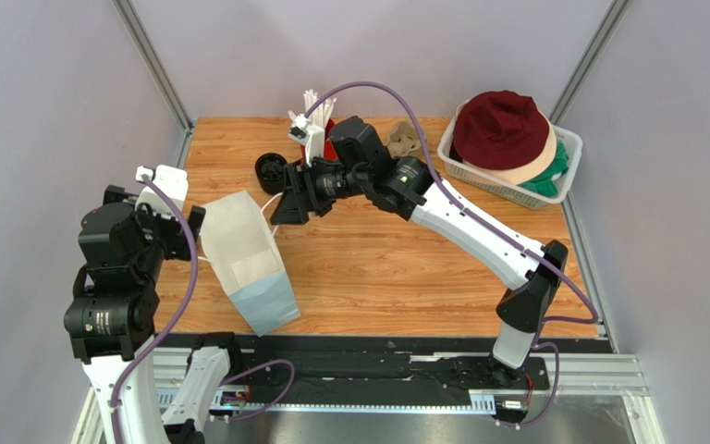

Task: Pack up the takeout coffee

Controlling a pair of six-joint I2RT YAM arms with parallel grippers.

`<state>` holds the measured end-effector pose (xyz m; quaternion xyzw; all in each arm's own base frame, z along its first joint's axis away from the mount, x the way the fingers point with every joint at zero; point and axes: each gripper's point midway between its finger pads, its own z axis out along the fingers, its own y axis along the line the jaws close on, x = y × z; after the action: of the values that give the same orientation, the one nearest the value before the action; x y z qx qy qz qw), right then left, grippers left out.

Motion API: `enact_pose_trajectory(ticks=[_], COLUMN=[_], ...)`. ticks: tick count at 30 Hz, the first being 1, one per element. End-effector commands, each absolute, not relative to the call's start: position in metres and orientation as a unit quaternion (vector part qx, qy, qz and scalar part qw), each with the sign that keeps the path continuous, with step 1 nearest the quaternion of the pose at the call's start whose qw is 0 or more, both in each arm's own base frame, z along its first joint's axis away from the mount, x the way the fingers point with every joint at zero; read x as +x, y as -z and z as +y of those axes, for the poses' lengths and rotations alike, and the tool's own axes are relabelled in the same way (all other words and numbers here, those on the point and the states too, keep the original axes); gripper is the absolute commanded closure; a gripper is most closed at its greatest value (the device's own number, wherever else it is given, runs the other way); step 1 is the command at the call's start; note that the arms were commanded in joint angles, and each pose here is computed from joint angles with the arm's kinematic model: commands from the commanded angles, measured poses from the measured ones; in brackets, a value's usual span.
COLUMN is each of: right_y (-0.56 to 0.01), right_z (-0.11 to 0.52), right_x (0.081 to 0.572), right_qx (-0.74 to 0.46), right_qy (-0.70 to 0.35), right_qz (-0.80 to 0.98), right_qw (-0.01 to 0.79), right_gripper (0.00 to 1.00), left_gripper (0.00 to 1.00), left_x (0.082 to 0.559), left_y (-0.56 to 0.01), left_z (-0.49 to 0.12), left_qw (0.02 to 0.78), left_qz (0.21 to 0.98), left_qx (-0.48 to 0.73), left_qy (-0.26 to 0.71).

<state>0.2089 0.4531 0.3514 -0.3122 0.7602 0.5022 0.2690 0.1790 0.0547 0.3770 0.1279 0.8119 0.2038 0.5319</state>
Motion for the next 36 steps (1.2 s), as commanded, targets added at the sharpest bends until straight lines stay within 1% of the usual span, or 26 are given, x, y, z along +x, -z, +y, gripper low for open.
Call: enact_pose_trajectory(ticks=[1,5,8,12,20,25,28,29,30,31,32,34,35,36], right_y=[-0.365,-0.369,-0.370,-0.368,-0.366,-0.369,-0.368,-0.367,-0.368,-0.366,-0.366,-0.367,-0.367,-0.369], right_z=[0.461,0.462,0.463,0.464,0.461,0.458,0.457,0.458,0.459,0.459,0.460,0.460,0.460,0.460], right_x=[0.215,0.216,0.218,0.219,0.220,0.218,0.217,0.218,0.218,0.219,0.221,0.221,0.223,0.223], right_qx=[-0.316,-0.320,-0.321,-0.322,-0.322,-0.327,-0.328,-0.328,-0.329,-0.328,-0.328,-0.329,-0.329,-0.330], right_qy=[-0.504,-0.505,-0.504,-0.502,-0.496,-0.492,-0.490,-0.490,-0.490,-0.489,-0.487,-0.485,-0.483,-0.482], right_qz=[0.749,0.746,0.745,0.745,0.748,0.744,0.745,0.745,0.744,0.745,0.745,0.745,0.746,0.744], right_qw=[0.291,0.295,0.298,0.298,0.302,0.312,0.313,0.313,0.314,0.313,0.315,0.317,0.320,0.324], right_gripper=[0.43,0.43,0.43,0.44,0.45,0.45,0.48,0.50,0.54,0.56,0.58,0.65,0.67,0.70], left_gripper=[0.01,0.01,0.01,0.01,0.03,0.06,0.12,0.17,0.19,0.22,0.29,0.37,0.44,0.49], left_x=[0.164,0.158,0.150,0.140,0.147,0.155,0.161,0.164,0.165,0.168,0.170,0.172,0.175,0.176], left_y=[-0.366,-0.374,-0.398,-0.409,-0.351,-0.338,-0.335,-0.335,-0.334,-0.334,-0.336,-0.337,-0.339,-0.340], left_z=[0.062,0.059,0.067,0.075,0.054,0.039,0.036,0.035,0.034,0.032,0.032,0.030,0.030,0.029], left_qw=[0.496,0.507,0.537,0.543,0.482,0.475,0.473,0.474,0.475,0.476,0.480,0.484,0.487,0.489], left_qz=[0.837,0.834,0.813,0.806,0.860,0.870,0.873,0.872,0.872,0.872,0.870,0.868,0.867,0.866], left_qx=[0.102,0.086,0.048,0.013,0.038,0.048,0.050,0.052,0.052,0.056,0.055,0.059,0.060,0.059], left_qy=[-0.209,-0.199,-0.218,-0.234,-0.163,-0.118,-0.107,-0.105,-0.103,-0.098,-0.097,-0.092,-0.091,-0.089])
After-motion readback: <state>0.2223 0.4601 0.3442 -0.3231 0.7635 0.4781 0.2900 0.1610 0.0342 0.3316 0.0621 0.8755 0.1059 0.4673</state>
